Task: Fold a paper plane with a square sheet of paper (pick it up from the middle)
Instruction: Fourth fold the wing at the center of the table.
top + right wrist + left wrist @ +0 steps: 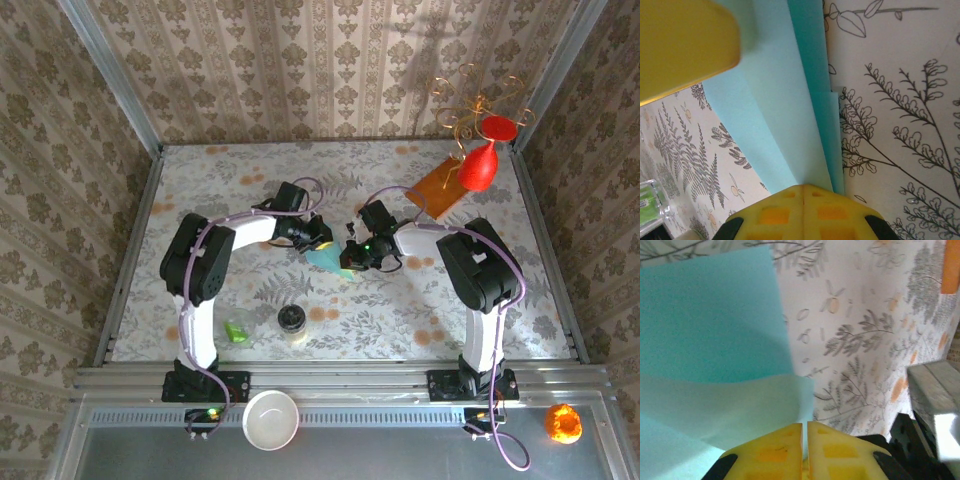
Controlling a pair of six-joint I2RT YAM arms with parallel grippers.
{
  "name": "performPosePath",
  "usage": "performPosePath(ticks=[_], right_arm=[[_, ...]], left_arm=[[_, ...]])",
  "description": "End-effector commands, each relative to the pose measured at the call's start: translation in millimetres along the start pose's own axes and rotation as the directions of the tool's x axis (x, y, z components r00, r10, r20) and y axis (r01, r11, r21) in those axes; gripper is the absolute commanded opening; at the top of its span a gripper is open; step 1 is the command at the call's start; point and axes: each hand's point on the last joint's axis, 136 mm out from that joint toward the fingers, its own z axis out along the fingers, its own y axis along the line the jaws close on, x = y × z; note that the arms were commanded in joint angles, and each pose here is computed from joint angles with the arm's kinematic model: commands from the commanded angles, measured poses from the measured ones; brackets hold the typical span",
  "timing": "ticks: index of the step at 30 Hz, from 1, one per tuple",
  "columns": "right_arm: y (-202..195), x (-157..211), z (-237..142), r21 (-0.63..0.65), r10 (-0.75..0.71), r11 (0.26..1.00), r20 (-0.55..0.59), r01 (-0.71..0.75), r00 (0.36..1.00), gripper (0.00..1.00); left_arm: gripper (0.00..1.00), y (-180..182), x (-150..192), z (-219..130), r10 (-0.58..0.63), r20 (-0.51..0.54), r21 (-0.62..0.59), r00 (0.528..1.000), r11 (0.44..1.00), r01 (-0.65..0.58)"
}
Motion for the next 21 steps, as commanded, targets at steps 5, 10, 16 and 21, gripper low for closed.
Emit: performPosePath(ticks=[5, 10, 16, 21], right_arm=[[-52.2, 42.2, 17.5, 0.187, 0.135, 0.976, -0.139, -0.108, 0.981, 0.04], [-55.7, 46.0, 17.5, 0.198, 0.152, 0.973, -0.151, -0.121, 0.977, 0.03], [-68.9, 58.2, 17.1, 0.244, 0.176, 0.961, -0.177, -0.130, 0.968, 0.03], [-84.8, 73.1, 14.8, 0.300, 0.206, 0.944, -0.207, -0.138, 0.956, 0.02]], left_arm=[[0.12, -0.8, 21.5, 14.4, 0.057, -0.029, 0.031, 0.998, 0.998, -0.057], [0.11, 11.1, 28.1, 24.0, 0.051, -0.050, 0.015, 0.997, 0.999, -0.051], [0.11, 29.2, 11.5, 21.5, 0.016, -0.010, -0.018, 1.000, 1.000, -0.016], [0.11, 53.1, -12.9, 9.4, -0.014, 0.018, -0.071, 1.000, 0.997, 0.015]])
